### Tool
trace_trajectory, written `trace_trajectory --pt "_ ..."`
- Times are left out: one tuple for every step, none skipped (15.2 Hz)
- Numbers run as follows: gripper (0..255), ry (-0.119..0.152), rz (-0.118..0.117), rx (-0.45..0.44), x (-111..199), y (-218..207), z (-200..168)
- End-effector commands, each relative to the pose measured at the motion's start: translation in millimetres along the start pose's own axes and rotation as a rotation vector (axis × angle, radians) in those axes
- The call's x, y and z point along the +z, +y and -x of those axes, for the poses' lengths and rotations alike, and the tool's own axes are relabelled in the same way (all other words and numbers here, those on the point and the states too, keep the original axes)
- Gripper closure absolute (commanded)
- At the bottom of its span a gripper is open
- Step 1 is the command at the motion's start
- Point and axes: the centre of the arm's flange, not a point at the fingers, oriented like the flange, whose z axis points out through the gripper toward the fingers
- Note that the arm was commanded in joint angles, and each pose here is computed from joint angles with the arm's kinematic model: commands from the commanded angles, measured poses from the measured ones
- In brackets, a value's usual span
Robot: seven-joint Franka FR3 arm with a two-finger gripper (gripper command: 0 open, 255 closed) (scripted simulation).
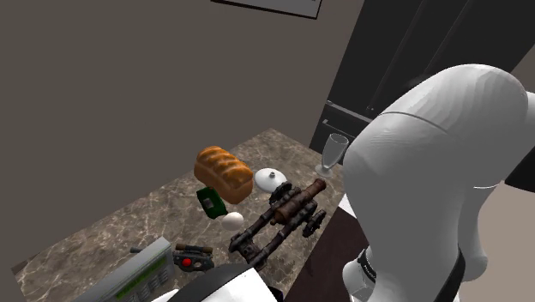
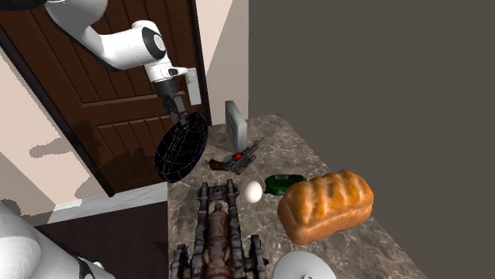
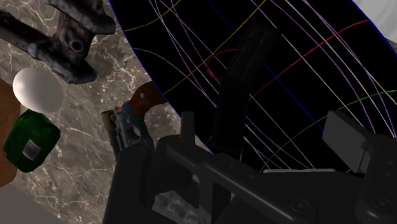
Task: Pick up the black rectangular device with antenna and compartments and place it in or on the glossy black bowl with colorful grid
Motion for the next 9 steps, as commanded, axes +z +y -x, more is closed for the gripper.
trace_trajectory --pt "0 -0.001 0.000 0.000 -24.7 1.1 1.6" --pt "0 -0.001 0.000 0.000 -35.1 1.1 1.6" --pt "0 -0.001 0.000 0.000 -35.1 1.1 1.6" --pt "0 -0.001 0.000 0.000 -35.1 1.1 1.7" --pt "0 -0.001 0.000 0.000 -35.1 1.1 1.6" --pt "0 -0.001 0.000 0.000 -35.1 1.1 1.6" --pt "0 -0.001 0.000 0.000 -35.1 1.1 1.6" --pt "0 -0.001 0.000 0.000 -35.1 1.1 1.6" --pt "0 -0.001 0.000 0.000 -35.1 1.1 1.6"
